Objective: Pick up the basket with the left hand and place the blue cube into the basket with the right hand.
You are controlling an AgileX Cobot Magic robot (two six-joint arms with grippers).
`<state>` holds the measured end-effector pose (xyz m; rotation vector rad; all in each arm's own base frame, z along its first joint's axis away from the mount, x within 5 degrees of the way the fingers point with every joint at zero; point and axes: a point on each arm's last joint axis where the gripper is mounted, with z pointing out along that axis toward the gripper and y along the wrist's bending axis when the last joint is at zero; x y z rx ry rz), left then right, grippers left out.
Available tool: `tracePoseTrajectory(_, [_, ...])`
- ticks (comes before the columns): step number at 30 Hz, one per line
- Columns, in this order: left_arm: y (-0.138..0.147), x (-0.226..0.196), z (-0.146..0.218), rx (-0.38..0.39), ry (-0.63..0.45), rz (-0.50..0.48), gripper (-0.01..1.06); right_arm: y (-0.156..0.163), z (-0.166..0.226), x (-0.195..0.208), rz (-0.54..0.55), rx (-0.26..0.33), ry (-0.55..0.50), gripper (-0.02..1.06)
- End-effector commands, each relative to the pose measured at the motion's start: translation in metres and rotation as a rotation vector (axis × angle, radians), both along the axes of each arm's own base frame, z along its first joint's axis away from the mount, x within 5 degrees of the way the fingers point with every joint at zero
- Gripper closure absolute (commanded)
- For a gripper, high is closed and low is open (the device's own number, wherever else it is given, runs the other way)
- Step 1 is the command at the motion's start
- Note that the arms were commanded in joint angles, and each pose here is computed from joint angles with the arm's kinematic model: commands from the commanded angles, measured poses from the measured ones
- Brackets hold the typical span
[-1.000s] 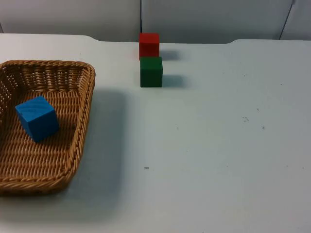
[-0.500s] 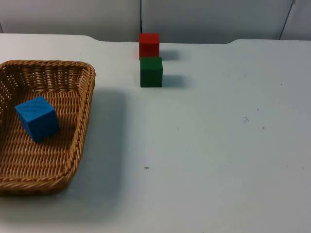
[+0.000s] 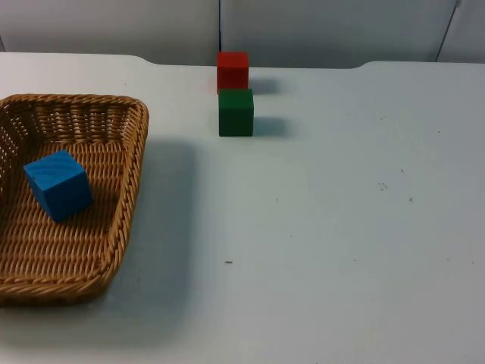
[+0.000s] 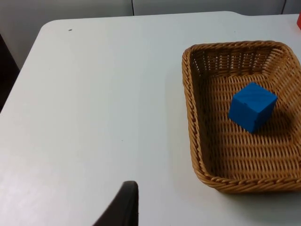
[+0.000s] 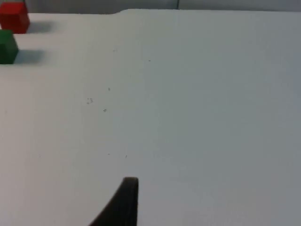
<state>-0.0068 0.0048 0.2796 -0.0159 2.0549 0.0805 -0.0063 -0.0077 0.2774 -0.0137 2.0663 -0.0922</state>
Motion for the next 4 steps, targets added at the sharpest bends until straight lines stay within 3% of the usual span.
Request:
tracePoseTrajectory(1, [-0.0004, -0.0001, -0.0006, -0.004, -0.005, -0.010, 0.00, 0.0005, 0.0009, -0.0003, -0.027, -0.004, -0.016, 0.00])
tracePoseTrajectory(4, [-0.0004, -0.0001, -0.0006, -0.004, -0.005, -0.010, 0.00, 0.0007, 0.0009, -0.0005, -0.053, -0.004, -0.016, 0.00])
